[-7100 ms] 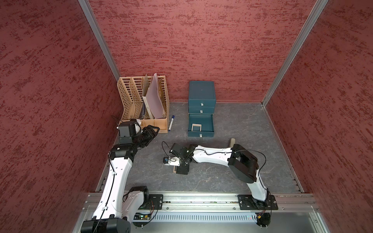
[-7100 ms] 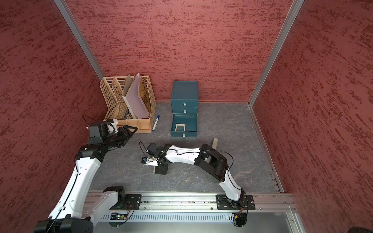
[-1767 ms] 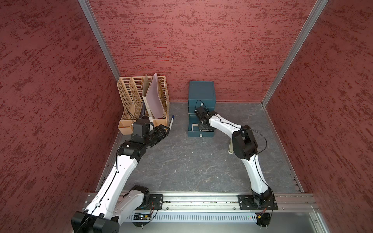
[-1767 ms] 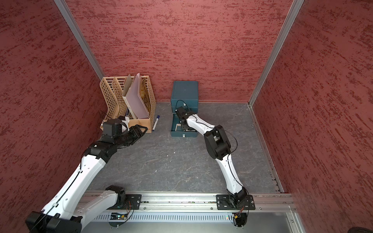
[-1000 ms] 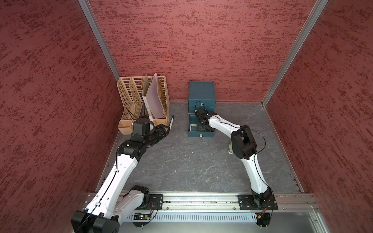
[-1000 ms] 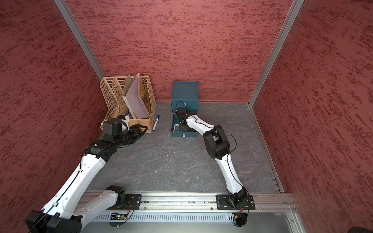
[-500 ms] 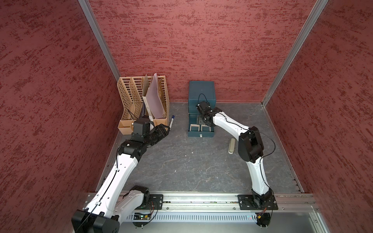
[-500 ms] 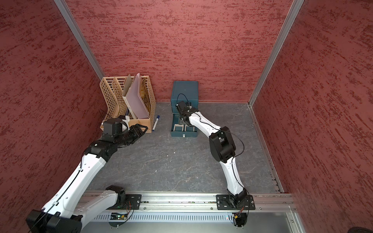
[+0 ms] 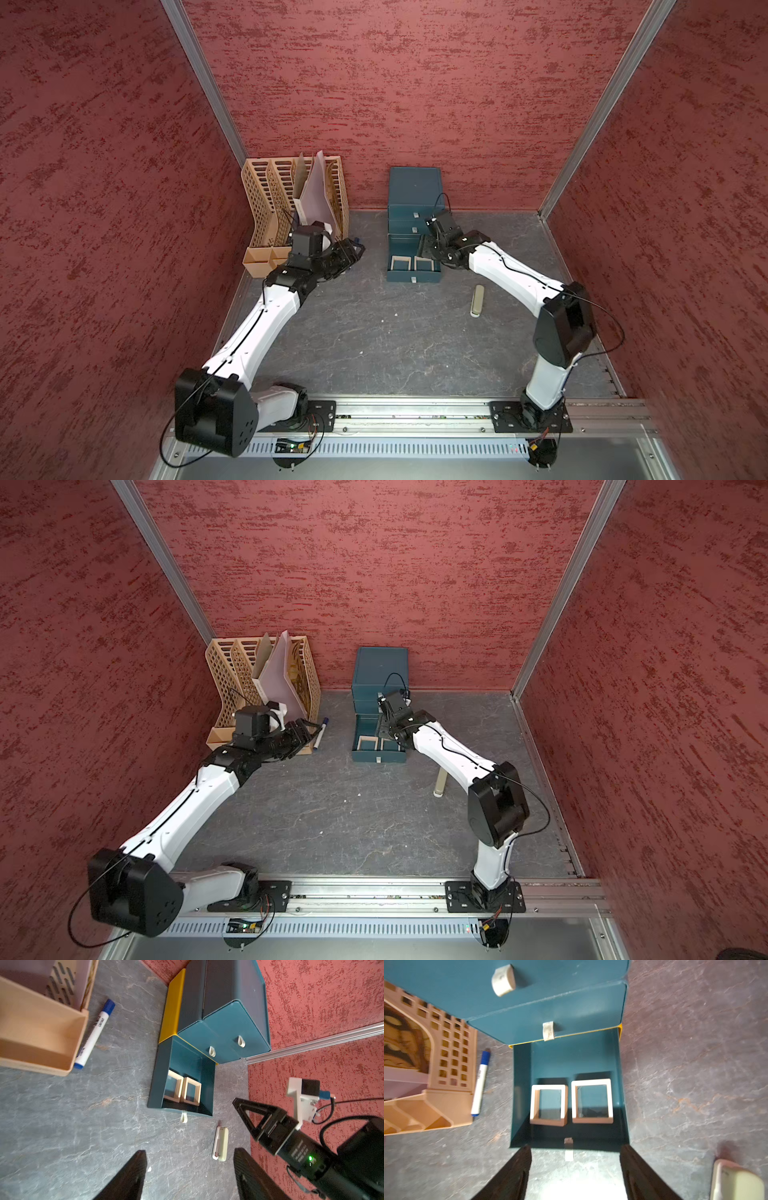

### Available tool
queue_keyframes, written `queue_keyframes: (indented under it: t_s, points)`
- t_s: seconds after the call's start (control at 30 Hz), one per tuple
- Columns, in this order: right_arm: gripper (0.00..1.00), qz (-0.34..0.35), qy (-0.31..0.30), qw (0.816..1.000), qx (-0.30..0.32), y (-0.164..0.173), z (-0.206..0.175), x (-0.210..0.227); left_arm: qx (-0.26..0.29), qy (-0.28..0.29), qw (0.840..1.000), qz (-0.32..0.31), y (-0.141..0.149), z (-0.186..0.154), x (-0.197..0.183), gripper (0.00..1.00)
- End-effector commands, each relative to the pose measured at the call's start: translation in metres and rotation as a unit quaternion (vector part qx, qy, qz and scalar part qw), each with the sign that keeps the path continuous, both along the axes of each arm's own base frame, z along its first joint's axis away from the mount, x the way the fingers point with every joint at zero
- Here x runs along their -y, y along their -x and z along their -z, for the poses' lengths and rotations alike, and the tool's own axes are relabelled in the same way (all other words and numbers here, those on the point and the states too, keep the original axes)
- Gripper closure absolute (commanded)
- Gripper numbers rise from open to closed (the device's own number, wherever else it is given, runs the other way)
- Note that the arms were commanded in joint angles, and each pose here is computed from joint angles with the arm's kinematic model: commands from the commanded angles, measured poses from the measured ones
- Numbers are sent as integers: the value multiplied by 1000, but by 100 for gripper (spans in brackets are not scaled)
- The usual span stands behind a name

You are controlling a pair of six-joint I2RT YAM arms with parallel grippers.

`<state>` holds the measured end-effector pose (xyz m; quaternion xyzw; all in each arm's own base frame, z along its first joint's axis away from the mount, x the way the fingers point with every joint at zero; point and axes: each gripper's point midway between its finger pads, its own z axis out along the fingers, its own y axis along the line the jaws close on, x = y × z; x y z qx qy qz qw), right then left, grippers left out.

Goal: Place the brooch boxes into the drawer by color
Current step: Close the drawer in the storage box.

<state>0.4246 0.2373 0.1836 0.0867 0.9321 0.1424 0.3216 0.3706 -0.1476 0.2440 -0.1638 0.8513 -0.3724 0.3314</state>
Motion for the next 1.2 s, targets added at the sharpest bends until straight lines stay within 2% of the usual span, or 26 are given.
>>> queue_keyframes:
  t_s: [0.0, 0.3, 0.67, 0.8, 0.93, 1.17]
  points:
    - [30, -2, -69, 998, 11, 6, -14, -10, 72, 10, 997, 28, -28, -32, 18, 30]
    - [35, -9, -168, 986, -20, 43, -5, -17, 98, 22, 993, 60, -100, -39, 49, 31]
    - [35, -10, -213, 976, -34, 87, -4, -2, 109, 35, 991, 76, -172, -24, 75, 30]
    - [31, -9, -236, 970, -51, 99, 5, -3, 98, 24, 991, 91, -191, -11, 87, 30]
    - [31, -11, -289, 955, -61, 105, 16, -13, 85, 15, 993, 83, -205, 2, 86, 30]
    - [32, -4, -350, 934, -72, 107, 40, -22, 64, 0, 995, 82, -213, 16, 89, 35]
